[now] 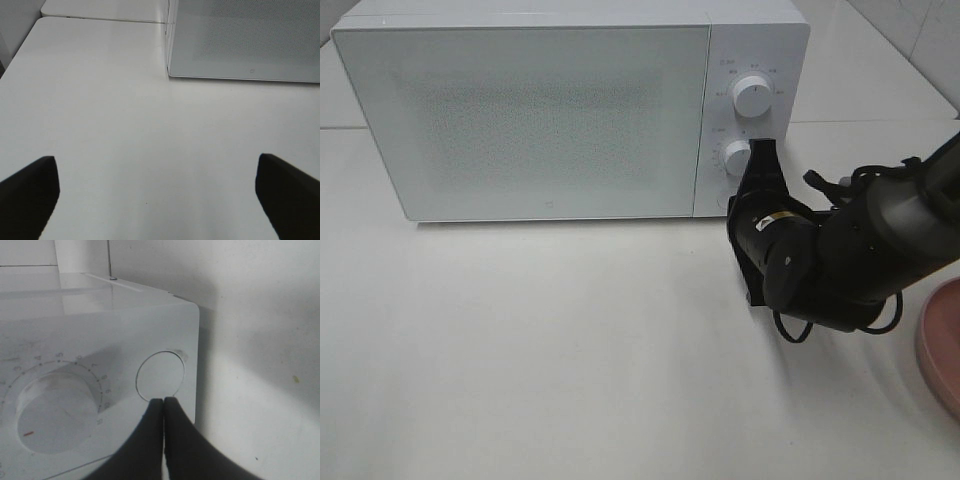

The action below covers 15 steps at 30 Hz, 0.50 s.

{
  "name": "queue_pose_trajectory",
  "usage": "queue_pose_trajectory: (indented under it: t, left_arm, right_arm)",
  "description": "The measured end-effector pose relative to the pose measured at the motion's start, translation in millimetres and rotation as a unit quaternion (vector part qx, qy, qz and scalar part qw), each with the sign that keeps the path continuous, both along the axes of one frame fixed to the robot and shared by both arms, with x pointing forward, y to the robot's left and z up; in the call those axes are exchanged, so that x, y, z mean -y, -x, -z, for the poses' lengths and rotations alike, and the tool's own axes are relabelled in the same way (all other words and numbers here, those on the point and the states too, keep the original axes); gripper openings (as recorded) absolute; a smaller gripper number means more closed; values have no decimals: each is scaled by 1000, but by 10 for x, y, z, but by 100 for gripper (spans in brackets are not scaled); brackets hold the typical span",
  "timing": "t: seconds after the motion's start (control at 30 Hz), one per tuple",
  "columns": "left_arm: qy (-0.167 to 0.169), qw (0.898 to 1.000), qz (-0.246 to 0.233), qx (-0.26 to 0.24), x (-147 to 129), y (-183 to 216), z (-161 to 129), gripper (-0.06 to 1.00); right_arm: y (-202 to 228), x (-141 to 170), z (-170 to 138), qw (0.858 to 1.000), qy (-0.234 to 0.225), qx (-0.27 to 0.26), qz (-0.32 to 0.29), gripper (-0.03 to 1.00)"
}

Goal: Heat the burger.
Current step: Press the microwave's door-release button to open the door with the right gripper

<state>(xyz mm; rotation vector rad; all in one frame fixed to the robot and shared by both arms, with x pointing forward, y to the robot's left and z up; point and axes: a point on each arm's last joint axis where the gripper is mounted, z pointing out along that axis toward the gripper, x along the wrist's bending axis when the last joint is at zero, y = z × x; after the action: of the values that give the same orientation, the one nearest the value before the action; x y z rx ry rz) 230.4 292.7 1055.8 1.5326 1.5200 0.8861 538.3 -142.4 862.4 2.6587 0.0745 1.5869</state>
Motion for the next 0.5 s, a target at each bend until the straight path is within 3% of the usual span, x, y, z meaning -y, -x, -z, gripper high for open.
queue_pose_trajectory:
  t: [0.5]
  left_arm:
    - [0, 1000, 0, 0, 0, 0, 0, 99]
  right_arm:
    - [-213, 12, 89, 1000, 0, -18, 3, 2]
